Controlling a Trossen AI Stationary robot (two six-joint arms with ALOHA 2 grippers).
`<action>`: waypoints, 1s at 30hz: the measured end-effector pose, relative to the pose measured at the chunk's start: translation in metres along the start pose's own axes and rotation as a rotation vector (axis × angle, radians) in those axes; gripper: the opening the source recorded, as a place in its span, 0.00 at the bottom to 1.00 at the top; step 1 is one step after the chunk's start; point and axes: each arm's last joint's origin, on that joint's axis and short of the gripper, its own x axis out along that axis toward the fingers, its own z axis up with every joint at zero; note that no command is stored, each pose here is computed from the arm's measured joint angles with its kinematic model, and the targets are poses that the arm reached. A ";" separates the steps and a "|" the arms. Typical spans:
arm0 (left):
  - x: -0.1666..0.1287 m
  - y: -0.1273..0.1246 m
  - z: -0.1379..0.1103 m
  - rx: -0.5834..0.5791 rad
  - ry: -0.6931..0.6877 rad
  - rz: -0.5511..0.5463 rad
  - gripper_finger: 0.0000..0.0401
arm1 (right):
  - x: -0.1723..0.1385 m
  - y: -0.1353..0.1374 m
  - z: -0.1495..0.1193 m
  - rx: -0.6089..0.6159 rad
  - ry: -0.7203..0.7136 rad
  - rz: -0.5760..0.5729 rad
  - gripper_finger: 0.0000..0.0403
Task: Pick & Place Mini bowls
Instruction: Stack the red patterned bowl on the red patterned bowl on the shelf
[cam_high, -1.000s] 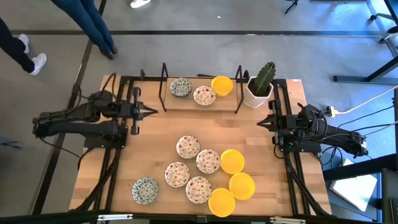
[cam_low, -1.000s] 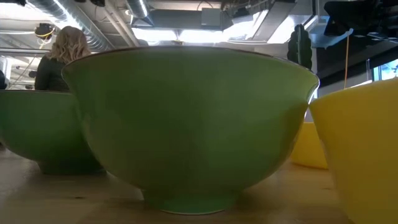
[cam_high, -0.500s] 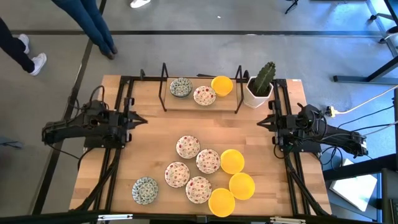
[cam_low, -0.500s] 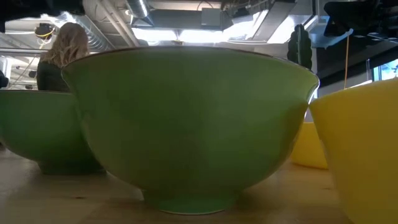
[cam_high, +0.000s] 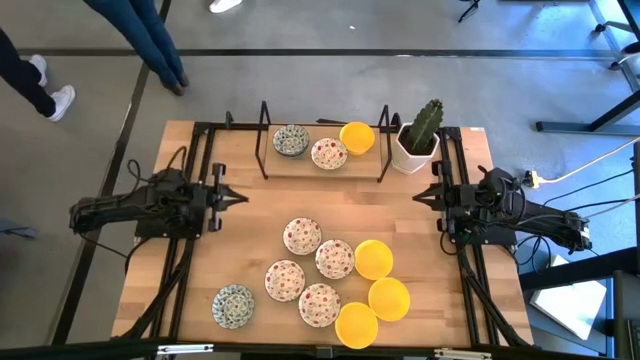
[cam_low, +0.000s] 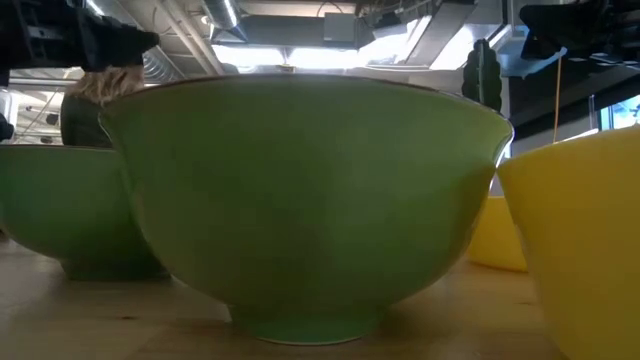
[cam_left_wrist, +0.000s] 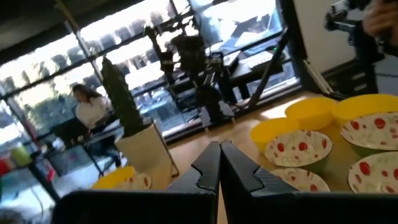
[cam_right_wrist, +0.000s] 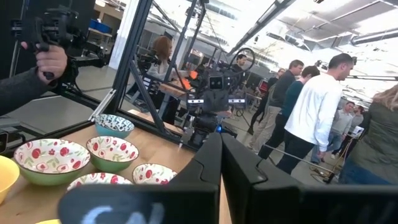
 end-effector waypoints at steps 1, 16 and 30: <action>0.000 0.000 -0.001 -0.010 0.017 0.008 0.01 | 0.000 0.000 0.000 0.000 0.000 0.000 0.02; 0.000 -0.001 -0.007 0.009 0.083 0.026 0.00 | 0.000 0.000 0.000 0.055 0.004 0.000 0.02; 0.000 0.001 -0.003 0.017 0.042 0.042 0.02 | 0.020 -0.011 0.014 0.177 -0.025 -0.030 0.01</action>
